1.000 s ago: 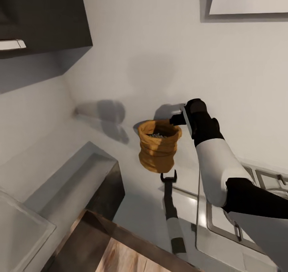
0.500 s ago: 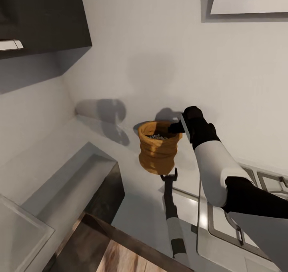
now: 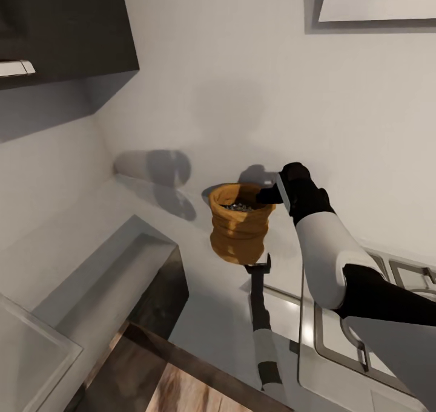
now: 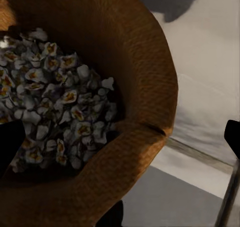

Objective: In the kitchen, take the popcorn bag from the countertop, put it into the microwave, and heat it until the popcorn is cooked so the cooked popcorn ends up inside the bag.

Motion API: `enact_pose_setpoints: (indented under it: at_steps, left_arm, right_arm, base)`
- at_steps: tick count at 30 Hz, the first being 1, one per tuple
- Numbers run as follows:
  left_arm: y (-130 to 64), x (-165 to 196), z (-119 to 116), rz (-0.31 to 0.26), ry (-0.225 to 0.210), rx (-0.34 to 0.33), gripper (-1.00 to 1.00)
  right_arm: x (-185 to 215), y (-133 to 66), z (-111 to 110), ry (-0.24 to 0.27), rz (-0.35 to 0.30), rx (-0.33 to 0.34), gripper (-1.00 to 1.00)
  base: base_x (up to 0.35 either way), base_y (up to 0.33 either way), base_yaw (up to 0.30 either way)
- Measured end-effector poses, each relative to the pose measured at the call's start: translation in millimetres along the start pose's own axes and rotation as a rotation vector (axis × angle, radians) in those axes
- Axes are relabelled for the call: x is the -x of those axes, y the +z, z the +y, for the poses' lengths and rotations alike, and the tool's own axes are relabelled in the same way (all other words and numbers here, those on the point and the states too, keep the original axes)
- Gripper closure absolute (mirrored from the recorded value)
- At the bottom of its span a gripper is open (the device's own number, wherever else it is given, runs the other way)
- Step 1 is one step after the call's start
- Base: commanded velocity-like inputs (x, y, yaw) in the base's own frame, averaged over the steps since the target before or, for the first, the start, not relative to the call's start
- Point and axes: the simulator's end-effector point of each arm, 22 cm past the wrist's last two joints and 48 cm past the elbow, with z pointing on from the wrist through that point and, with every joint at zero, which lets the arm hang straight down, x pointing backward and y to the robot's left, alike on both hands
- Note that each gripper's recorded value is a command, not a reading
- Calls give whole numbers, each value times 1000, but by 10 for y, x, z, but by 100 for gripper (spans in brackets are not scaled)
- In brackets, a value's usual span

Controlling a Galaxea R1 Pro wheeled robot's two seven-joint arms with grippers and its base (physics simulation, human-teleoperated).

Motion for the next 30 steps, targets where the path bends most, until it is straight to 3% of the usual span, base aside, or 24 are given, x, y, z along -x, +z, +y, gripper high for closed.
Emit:
enact_pose_setpoints:
  at_steps: [6,19,30]
  left_arm:
    - [0,3,-4,0,-1,-2,-100]
    - [0,-1,-5,1,0,-3,-100]
    - [0,-2,-4,1,-1,-2,-100]
  right_arm:
    - [20,-13,-16,-3,-6,-5,-100]
    - [20,-13,-12,-4,-5,-5,-100]
    - [-165,101,47,-10,47,9,-100]
  base:
    - [10,0,0]
    - [162,0,0]
    - [13,0,0]
